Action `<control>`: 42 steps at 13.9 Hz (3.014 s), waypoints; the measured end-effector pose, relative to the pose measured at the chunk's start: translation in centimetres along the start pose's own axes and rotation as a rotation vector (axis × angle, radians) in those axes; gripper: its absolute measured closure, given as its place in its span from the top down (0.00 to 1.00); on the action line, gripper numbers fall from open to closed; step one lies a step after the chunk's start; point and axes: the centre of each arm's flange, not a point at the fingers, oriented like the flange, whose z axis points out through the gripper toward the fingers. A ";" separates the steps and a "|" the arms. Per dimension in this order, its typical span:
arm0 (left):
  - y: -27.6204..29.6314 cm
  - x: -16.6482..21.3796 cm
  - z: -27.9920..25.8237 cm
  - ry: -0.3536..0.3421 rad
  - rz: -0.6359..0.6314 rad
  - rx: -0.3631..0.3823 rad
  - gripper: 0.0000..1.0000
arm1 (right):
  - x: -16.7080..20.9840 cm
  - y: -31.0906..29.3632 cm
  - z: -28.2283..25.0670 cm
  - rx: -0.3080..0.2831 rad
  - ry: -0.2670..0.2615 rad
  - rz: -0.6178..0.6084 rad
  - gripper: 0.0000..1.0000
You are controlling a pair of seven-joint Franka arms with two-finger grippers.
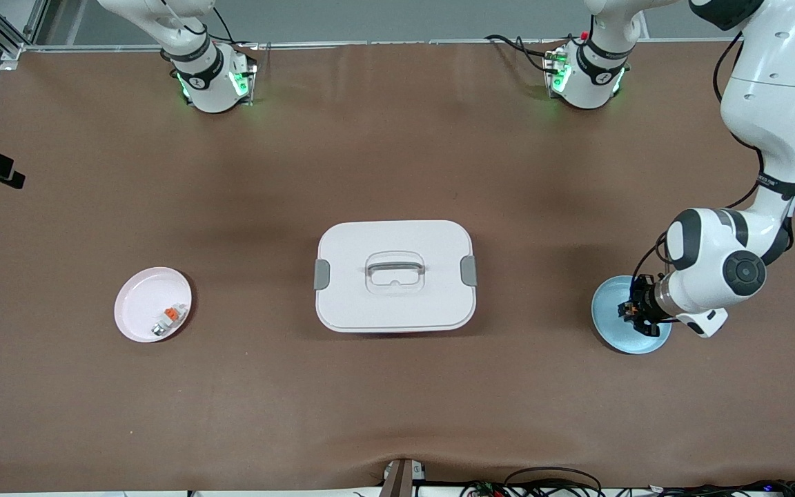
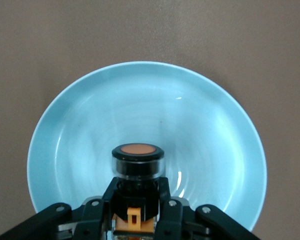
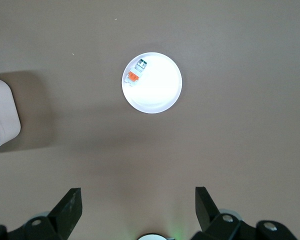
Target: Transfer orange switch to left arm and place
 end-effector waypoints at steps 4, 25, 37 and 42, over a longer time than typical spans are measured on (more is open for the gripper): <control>0.2 0.0 0.5 0.000 0.003 -0.024 0.34 | -0.7 0.1 0.5 0.004 0.040 0.001 1.00; 1.6 0.1 -9.0 0.080 0.071 -0.110 1.00 | -1.4 -0.5 1.1 0.011 0.021 -0.008 1.00; -2.7 7.0 -20.7 0.146 0.638 0.032 1.00 | -2.2 -1.3 0.5 0.010 0.009 -0.013 1.00; -4.4 7.9 -24.9 0.170 0.794 0.045 1.00 | -2.5 -1.4 0.7 0.010 -0.014 -0.015 1.00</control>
